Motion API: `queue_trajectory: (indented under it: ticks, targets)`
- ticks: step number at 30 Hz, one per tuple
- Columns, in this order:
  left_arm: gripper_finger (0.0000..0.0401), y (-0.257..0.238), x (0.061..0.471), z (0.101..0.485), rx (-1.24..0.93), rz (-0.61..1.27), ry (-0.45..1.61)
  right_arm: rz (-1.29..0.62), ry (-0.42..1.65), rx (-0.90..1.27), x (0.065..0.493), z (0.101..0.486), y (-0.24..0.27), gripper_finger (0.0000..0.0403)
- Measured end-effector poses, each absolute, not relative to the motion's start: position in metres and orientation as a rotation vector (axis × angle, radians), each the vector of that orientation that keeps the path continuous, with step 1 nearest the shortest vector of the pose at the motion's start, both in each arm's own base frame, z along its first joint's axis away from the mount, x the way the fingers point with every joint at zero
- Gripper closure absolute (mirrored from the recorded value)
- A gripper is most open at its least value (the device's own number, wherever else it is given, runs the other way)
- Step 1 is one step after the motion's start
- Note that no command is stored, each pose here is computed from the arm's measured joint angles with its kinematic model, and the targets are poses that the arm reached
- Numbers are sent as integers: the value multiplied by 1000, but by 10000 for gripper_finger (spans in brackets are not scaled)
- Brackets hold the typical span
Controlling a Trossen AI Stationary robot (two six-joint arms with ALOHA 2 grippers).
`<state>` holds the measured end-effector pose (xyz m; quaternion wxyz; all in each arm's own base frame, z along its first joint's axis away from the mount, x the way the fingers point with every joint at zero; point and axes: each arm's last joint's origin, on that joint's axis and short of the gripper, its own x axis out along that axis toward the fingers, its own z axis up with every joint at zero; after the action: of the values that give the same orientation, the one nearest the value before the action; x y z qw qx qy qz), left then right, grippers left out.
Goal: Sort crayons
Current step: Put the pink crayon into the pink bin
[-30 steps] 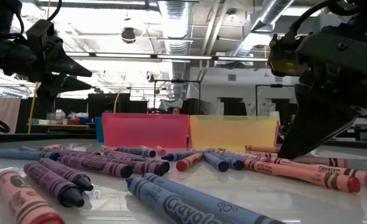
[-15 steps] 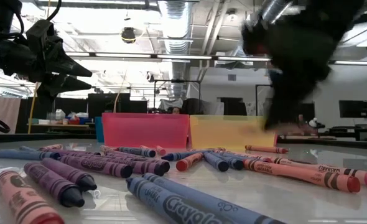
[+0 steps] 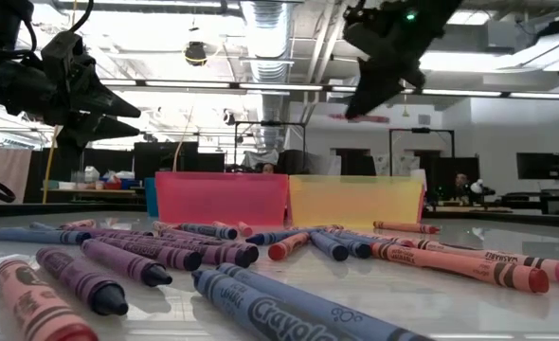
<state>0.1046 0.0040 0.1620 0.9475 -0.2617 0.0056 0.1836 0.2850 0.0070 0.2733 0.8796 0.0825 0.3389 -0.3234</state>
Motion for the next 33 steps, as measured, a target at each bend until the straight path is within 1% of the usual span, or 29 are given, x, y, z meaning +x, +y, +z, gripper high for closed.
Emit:
queue_trajectory:
  ticks: [7,10,17,26,33]
  targets:
    - [241,5,104,162,-523,405,1,-821,658,130,293,274,-66,401]
    - [241,5,104,162,-523,411,-1,-827,665,139,299,265,-95,401]
    - [241,5,104,162,-524,411,-1,-849,693,239,300,237,-154,401]
    - [241,5,104,162,-523,410,-1,-795,774,342,306,194,-184,401]
    - [241,5,104,162,-515,410,1,-809,795,402,304,179,-197,397]
